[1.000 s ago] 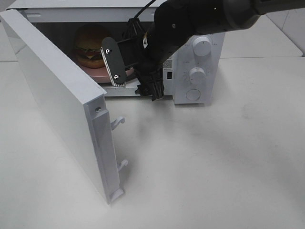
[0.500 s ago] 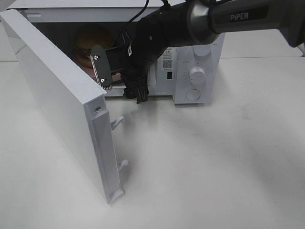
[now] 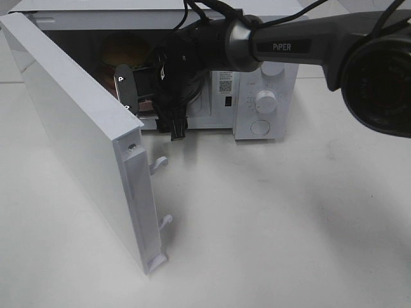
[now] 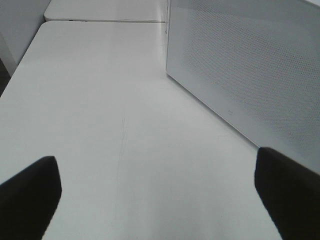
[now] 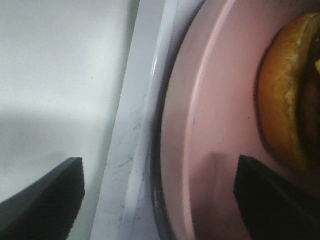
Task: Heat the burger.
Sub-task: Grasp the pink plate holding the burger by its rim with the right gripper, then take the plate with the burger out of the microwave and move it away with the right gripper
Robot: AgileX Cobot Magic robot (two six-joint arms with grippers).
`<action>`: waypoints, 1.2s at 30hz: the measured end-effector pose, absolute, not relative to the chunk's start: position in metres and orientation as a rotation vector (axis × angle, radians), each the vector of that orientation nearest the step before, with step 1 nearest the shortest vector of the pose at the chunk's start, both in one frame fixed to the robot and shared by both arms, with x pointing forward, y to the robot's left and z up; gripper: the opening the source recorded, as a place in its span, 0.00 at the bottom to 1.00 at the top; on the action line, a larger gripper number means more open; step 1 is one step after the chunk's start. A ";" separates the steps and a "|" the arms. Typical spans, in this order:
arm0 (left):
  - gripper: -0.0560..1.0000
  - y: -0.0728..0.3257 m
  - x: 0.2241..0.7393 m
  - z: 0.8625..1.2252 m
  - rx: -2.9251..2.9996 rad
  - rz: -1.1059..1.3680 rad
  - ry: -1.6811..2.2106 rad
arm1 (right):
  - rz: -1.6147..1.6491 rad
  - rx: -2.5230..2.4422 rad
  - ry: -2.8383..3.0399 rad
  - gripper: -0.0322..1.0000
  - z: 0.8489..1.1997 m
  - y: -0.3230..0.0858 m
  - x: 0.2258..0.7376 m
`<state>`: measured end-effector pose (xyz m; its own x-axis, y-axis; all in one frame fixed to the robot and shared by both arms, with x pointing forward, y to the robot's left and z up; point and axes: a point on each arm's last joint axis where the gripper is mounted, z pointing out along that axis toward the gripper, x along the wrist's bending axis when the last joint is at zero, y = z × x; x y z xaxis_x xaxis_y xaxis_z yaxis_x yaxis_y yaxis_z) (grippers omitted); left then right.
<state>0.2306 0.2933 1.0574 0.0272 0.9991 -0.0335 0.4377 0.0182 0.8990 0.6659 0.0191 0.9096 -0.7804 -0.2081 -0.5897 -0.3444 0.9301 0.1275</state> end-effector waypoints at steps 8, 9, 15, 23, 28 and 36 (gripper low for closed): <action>0.98 0.293 0.231 1.057 1.528 0.914 1.518 | 0.314 -0.380 2.506 0.53 0.899 0.023 0.670; 0.98 0.293 0.231 1.057 1.528 0.914 1.518 | 0.314 -0.380 2.506 0.53 0.899 0.023 0.670; 0.98 0.293 0.231 1.057 1.528 0.914 1.518 | 0.322 -0.386 2.513 0.21 0.904 0.027 0.667; 0.98 0.293 0.231 1.057 1.528 0.914 1.518 | 0.310 -0.407 2.493 0.18 0.905 0.027 0.668; 0.98 0.293 0.231 1.057 1.528 0.914 1.518 | 0.304 -0.418 2.494 0.18 0.905 0.027 0.668; 0.98 0.293 0.231 1.057 1.528 0.914 1.518 | 0.255 -0.541 2.475 0.16 0.910 0.020 0.660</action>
